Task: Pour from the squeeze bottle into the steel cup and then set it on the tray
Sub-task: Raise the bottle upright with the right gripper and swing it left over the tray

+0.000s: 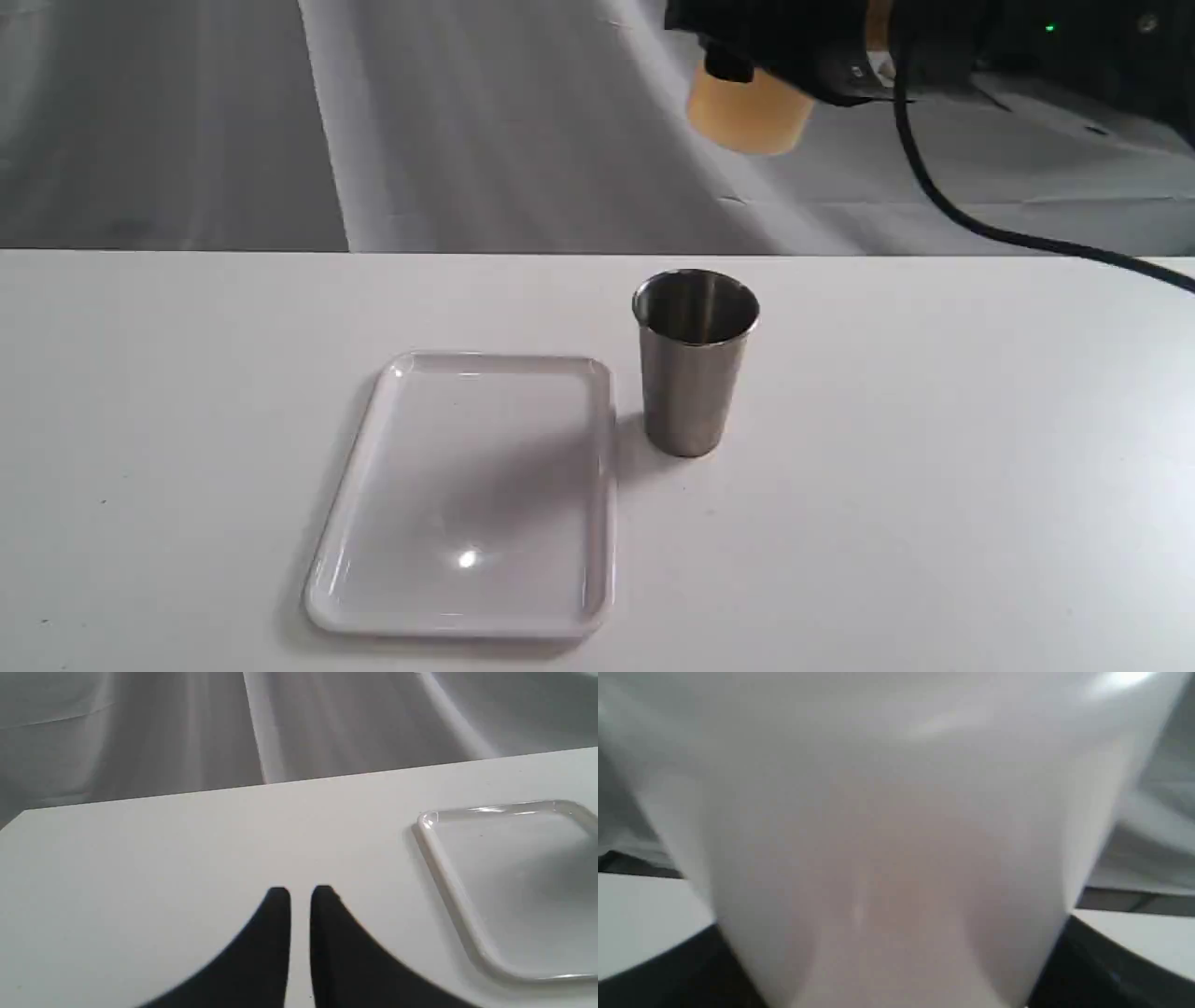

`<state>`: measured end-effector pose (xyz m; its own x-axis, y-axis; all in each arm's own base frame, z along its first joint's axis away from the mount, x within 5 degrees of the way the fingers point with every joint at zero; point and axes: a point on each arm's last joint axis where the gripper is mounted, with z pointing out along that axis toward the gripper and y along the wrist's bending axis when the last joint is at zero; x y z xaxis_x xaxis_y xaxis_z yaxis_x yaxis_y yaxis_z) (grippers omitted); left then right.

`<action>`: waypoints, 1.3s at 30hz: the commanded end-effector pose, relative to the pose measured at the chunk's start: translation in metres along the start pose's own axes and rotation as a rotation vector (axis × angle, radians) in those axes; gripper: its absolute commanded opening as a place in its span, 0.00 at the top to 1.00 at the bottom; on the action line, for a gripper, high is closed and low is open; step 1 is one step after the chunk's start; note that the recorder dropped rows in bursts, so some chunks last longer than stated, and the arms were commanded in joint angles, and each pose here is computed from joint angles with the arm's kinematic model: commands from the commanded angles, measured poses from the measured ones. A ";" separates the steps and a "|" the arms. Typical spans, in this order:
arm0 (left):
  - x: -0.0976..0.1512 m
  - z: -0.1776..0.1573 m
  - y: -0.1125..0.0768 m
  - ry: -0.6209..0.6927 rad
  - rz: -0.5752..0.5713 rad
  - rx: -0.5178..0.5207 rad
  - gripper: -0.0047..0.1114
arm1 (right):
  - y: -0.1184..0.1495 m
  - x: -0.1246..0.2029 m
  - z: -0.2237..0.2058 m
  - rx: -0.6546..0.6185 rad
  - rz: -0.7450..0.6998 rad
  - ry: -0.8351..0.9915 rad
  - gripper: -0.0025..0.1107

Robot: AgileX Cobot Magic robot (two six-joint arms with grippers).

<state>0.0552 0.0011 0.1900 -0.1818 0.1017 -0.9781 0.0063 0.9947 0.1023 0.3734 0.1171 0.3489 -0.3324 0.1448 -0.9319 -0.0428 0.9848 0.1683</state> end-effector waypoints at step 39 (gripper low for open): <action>0.001 0.000 0.000 -0.008 0.001 0.000 0.89 | 0.101 0.062 0.030 -0.535 -0.391 -0.106 0.84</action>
<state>0.0552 0.0011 0.1900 -0.1818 0.1017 -0.9781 0.0063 0.9947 0.1023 0.3777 0.2235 0.2929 -0.1383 -0.2060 -0.9687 -0.5938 0.8001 -0.0853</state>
